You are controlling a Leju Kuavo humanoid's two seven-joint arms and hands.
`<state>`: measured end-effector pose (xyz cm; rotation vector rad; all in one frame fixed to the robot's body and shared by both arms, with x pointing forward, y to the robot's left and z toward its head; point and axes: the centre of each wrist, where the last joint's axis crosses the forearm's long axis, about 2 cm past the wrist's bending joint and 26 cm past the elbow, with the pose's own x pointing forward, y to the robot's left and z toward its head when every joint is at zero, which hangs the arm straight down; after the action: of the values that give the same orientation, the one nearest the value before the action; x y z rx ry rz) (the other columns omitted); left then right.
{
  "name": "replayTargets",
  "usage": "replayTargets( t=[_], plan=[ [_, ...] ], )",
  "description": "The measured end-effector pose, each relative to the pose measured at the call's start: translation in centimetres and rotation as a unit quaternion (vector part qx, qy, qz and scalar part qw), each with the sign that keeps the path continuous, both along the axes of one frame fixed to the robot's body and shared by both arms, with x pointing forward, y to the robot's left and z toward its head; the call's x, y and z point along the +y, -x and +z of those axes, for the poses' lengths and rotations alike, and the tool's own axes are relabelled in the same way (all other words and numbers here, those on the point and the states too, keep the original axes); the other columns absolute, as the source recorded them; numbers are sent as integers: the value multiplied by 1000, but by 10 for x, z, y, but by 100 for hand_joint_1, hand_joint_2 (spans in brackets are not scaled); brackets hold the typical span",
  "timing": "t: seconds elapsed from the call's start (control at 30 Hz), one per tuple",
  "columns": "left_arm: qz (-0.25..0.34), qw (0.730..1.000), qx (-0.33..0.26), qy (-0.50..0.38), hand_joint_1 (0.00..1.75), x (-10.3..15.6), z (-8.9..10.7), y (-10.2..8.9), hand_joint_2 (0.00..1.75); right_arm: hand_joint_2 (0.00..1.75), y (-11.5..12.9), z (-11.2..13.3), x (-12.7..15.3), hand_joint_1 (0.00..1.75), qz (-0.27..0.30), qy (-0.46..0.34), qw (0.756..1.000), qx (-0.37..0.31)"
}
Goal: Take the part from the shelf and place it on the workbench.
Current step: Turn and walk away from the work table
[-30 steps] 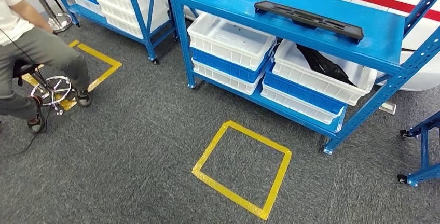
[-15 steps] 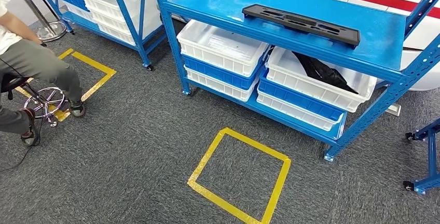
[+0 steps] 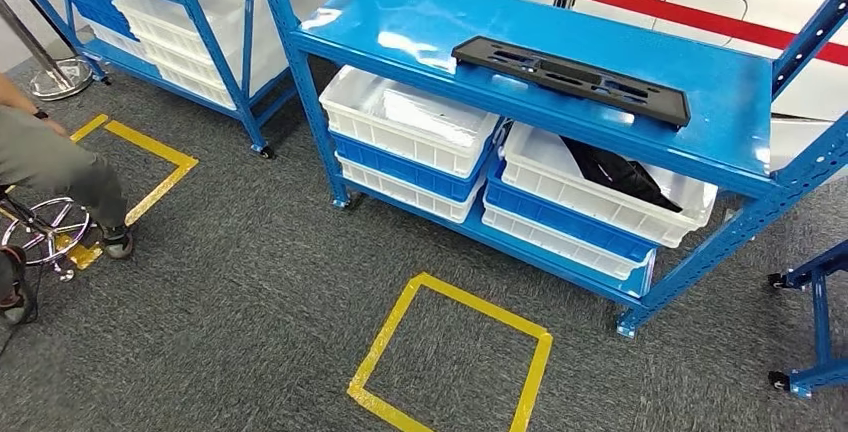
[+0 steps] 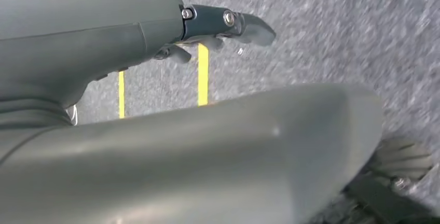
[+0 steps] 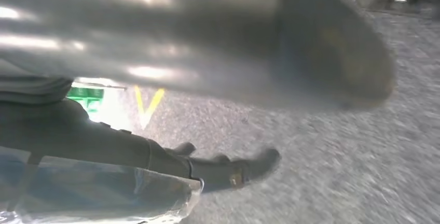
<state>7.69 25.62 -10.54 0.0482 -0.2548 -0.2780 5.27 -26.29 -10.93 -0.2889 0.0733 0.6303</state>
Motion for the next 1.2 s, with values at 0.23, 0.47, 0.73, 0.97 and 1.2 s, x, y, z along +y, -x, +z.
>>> replayTargets(
  t=[0.23, 0.47, 0.73, 0.97, 1.2],
  plan=[
    [-2, 1000, 2, 3, 0, -4, 0, 2, 0, 0, 5, -1, -5, 0, -1, 6, 1000, 5],
    [-1, 1000, -2, 1, 0, -4, 1, -4, 0, 0, 2, 0, -5, 0, 1, 5, 1000, 3],
    [-3, 1000, -4, 3, 0, -5, 1, -1, 0, 175, 0, 0, -4, 0, 4, -1, 1000, 0],
    [-8, 1000, -5, 3, 0, -5, 1, -2, 0, 131, -2, 0, -3, 0, -1, -2, 1000, -3],
    [-10, 1000, -6, 5, 0, -6, 1, -3, 0, 0, 0, 0, -6, 0, -17, 0, 1000, 0]
  ],
)
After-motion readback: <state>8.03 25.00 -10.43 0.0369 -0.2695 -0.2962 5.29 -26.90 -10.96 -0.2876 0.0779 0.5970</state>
